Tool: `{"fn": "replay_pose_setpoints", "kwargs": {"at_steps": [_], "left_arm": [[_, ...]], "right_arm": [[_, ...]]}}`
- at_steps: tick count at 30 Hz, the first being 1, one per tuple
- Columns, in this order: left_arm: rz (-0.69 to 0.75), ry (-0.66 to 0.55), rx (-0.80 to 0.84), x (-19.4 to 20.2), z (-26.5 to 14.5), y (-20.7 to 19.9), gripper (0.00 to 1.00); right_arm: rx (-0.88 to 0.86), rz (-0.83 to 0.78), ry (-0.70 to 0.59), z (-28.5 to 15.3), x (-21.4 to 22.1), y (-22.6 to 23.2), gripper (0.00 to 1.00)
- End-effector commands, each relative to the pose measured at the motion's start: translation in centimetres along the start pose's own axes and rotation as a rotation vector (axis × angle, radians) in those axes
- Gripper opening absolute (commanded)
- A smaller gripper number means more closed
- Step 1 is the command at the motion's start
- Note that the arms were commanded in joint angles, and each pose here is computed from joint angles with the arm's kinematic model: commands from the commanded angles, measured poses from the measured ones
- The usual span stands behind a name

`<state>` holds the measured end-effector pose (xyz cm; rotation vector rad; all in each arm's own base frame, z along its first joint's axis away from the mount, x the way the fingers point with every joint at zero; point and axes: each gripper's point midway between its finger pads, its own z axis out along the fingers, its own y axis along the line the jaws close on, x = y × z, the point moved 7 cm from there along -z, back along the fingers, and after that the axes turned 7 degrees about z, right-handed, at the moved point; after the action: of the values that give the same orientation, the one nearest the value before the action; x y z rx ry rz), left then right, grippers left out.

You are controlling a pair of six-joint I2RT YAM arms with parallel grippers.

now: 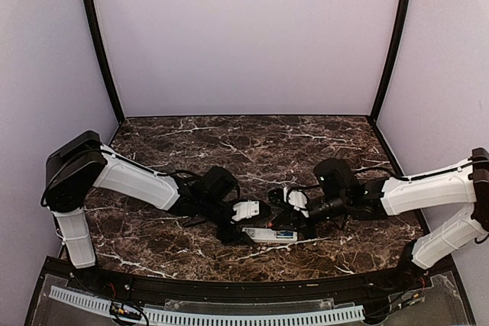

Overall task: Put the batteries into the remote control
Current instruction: Hold the remote control without the battery cover at the center of the board.

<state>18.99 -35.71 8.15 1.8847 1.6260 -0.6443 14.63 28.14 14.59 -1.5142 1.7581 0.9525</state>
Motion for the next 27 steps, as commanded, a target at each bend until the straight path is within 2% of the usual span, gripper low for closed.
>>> {"fn": "replay_pose_setpoints", "kwargs": {"at_steps": [1, 6, 11, 13, 18, 27], "left_arm": [[0.009, 0.003, 0.032, -0.1, 0.4, -0.3, 0.66], [0.001, 0.065, 0.077, 0.6, 0.2, -0.9, 0.53], [-0.021, 0.131, 0.115, 1.2, -0.2, -1.4, 0.30], [-0.022, 0.156, 0.112, 1.5, -0.8, -1.3, 0.26], [-0.039, 0.197, 0.133, 3.0, -2.1, -0.6, 0.24], [0.056, 0.313, 0.167, 3.6, -2.8, 0.0, 0.25]], "right_arm": [[0.051, -0.082, -0.068, -0.7, -1.2, -0.5, 0.00], [0.016, -0.080, -0.026, -0.2, -0.6, -0.3, 0.00], [-0.030, -0.091, -0.004, 0.4, -0.2, -0.2, 0.00], [-0.038, -0.093, -0.003, 0.5, -0.2, -0.1, 0.00], [-0.061, -0.123, 0.007, 0.9, 0.1, 0.4, 0.00], [-0.051, -0.180, 0.066, 3.2, 0.3, 0.7, 0.00]]}}
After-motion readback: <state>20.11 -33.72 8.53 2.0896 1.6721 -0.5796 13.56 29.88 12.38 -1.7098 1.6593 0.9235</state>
